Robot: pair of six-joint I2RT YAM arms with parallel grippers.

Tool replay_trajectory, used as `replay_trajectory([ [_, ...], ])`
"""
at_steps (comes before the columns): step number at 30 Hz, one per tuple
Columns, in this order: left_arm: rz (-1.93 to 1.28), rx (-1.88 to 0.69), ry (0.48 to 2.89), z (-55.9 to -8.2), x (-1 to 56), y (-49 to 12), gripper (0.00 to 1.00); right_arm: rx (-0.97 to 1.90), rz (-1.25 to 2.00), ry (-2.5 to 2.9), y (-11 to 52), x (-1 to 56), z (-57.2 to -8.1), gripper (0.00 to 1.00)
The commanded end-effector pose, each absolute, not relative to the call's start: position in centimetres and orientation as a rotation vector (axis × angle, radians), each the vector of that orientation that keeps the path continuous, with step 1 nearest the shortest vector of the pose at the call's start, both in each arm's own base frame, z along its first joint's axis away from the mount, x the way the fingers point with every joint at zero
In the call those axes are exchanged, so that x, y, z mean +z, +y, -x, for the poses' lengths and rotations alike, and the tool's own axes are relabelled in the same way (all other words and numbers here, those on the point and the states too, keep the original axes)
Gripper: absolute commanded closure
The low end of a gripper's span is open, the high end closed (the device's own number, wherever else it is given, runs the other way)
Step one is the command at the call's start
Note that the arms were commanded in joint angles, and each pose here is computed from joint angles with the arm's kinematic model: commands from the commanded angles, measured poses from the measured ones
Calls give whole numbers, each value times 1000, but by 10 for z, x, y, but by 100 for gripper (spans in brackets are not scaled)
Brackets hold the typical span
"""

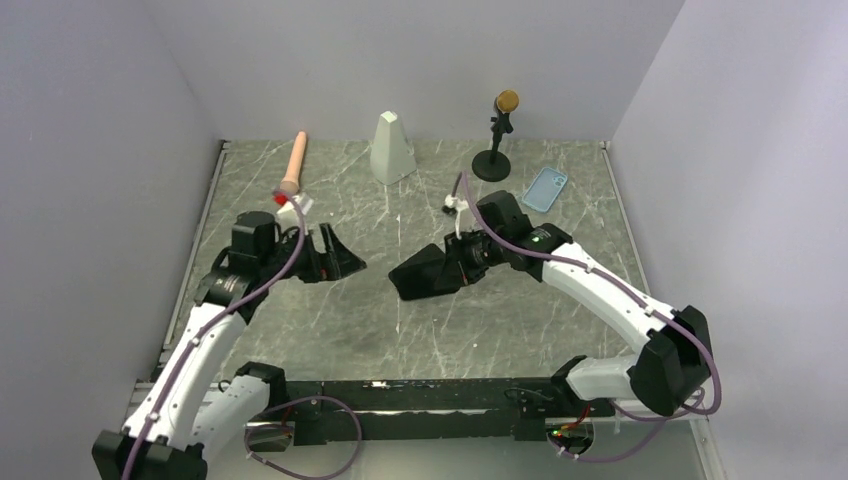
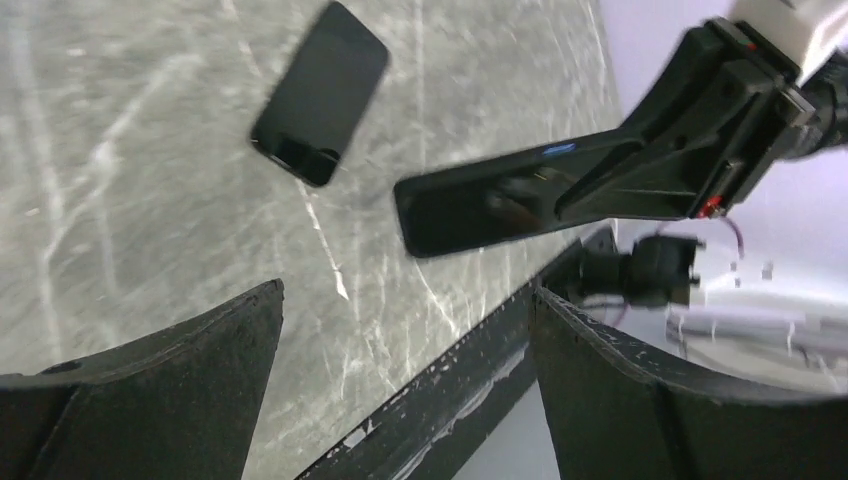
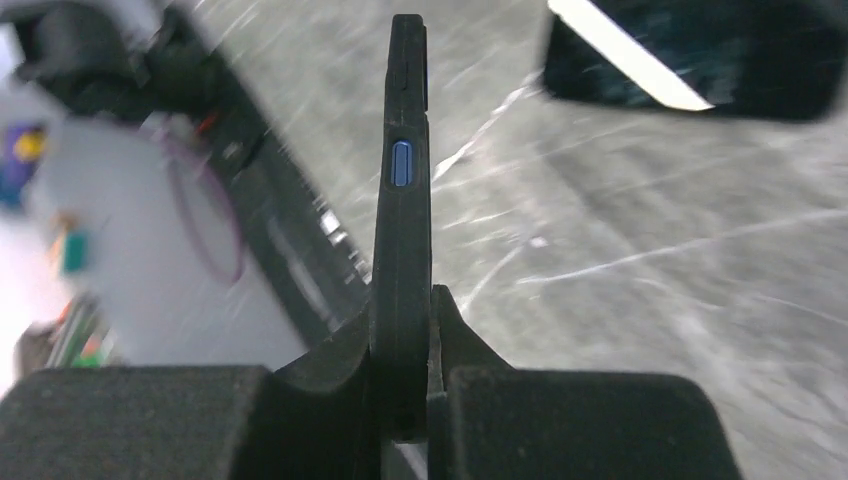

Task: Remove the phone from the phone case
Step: Pick up the phone at the center of the board.

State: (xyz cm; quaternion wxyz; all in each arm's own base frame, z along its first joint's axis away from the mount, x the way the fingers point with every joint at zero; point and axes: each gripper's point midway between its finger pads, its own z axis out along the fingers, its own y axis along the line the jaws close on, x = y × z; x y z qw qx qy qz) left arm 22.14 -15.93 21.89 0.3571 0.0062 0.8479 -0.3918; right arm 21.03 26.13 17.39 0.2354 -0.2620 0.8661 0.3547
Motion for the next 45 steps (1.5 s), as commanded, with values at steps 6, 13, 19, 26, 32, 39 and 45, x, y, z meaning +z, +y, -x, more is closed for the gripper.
replay_trajectory([
  [6,-740,-1208,2108,-188,231,-250,1,1523,1125,2152,299,210,-142,100],
  [13,-1048,-1332,2136,-158,204,-281,9,1602,1296,2059,313,221,-112,100],
  [19,-1149,-1513,2013,-132,222,-285,42,1634,1291,1949,317,237,-111,100],
  [26,-1239,-1665,1861,-100,241,-280,71,1632,1306,1863,316,249,-108,100],
  [32,-1232,-1623,1854,-102,243,-281,100,1522,1111,1875,314,257,-134,73],
  [39,-793,-1224,1875,-162,255,-268,100,1500,578,1874,297,258,-178,18],
  [45,-475,-1238,1789,-169,277,-250,100,1510,300,1689,274,287,-184,4],
])
